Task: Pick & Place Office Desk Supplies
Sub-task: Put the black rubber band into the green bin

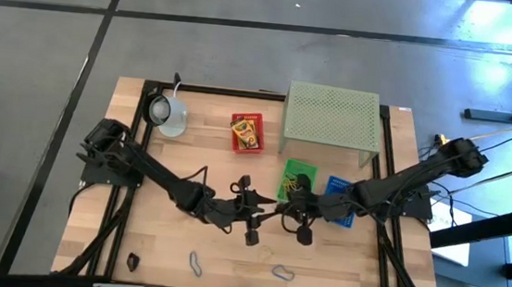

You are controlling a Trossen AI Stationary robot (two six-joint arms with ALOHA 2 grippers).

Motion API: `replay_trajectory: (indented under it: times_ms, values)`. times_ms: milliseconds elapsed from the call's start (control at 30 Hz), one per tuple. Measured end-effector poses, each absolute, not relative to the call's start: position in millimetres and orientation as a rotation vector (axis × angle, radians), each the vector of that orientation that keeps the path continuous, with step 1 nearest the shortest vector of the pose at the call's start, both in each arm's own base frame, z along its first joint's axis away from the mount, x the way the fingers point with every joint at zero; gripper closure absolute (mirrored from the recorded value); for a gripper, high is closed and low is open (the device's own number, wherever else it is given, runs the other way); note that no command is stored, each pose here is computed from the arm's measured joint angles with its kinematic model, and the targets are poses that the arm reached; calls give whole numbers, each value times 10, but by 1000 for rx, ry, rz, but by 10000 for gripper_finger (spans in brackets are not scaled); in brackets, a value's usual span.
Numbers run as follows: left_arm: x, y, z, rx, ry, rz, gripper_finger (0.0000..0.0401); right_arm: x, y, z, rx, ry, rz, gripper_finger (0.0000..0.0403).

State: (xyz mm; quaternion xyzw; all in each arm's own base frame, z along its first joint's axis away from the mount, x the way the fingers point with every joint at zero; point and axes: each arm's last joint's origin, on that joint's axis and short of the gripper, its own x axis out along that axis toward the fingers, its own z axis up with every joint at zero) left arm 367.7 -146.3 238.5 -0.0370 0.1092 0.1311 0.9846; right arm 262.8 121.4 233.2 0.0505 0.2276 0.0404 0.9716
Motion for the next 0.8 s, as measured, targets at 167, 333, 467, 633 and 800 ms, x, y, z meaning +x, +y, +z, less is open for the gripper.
replay_trajectory:
  times_ms: [167, 333, 467, 633, 800]
  values:
    - [3642, -1531, 2367, -60, 239, 247, 249, 2503, 1113, 2302, 71, 549, -82, 394]
    - [3610, -1595, 2356, -51, 250, 230, 249, 2389, 1013, 2171, 53, 660, -255, 390]
    - [3594, -1630, 2354, -48, 252, 221, 251, 2348, 896, 2025, 79, 711, -347, 389]
    - [3574, -1669, 2352, -46, 255, 210, 251, 2343, 756, 1902, 209, 771, -358, 388]
    - [3548, -1691, 2320, -77, 283, 214, 252, 2329, 658, 1794, 330, 814, -386, 388]
